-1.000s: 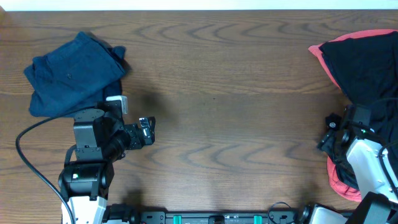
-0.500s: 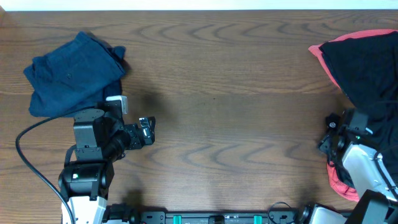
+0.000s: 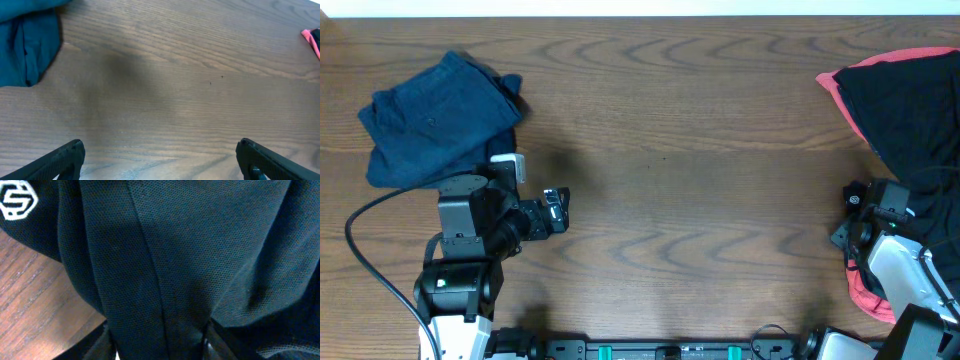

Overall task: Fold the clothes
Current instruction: 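Reach the right gripper into the black clothing pile and grasp a black shirt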

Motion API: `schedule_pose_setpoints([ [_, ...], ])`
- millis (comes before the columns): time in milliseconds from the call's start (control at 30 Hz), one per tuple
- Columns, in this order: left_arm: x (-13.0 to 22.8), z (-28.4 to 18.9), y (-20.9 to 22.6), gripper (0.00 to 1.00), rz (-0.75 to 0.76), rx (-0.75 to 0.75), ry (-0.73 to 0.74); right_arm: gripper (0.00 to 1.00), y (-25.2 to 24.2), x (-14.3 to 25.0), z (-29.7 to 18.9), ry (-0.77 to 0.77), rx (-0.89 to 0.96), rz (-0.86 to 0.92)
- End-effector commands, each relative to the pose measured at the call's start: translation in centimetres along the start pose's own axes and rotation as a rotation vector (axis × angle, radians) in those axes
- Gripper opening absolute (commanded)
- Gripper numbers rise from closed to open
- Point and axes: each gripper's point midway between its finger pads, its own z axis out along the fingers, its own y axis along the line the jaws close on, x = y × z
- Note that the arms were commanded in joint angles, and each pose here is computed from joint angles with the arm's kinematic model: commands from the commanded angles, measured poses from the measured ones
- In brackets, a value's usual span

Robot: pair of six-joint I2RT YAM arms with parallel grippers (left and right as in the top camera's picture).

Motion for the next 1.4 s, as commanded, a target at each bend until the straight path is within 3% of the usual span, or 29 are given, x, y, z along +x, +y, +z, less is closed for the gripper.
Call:
schedule_pose_setpoints([
  [0,-1.2,-0.6,-0.1,0.98,-0.001,-0.007,-0.037,0.44,-0.1,0.2,0.2,0.013,-0.003,0.017],
  [200,-1.2,-0.6,-0.1,0.98,-0.001,-0.007,-0.037,0.33,-0.1,0.3,0.2,0.015,-0.003,0.017],
  [400,-1.2,-0.6,-0.1,0.98,-0.001,-0.007,-0.037,0.35,-0.3,0.4,-0.2,0.025,0.002,0.011],
  [467,-1.2,-0.6,-0.1,0.98,-0.001,-0.007,-0.037,0.42,-0.3,0.1,-0.5,0.017,-0.002,0.012],
  [567,-1.2,-0.6,-0.1,0.98,-0.001,-0.007,-0.037,0.44,-0.2,-0.3,-0.9,0.003,-0.008,0.016],
  [1367,-1.1,-0.6,-0.1,0.98,-0.001,-0.007,-0.036,0.37,-0.1,-0.9,-1.3,-0.011,-0.014,0.009],
])
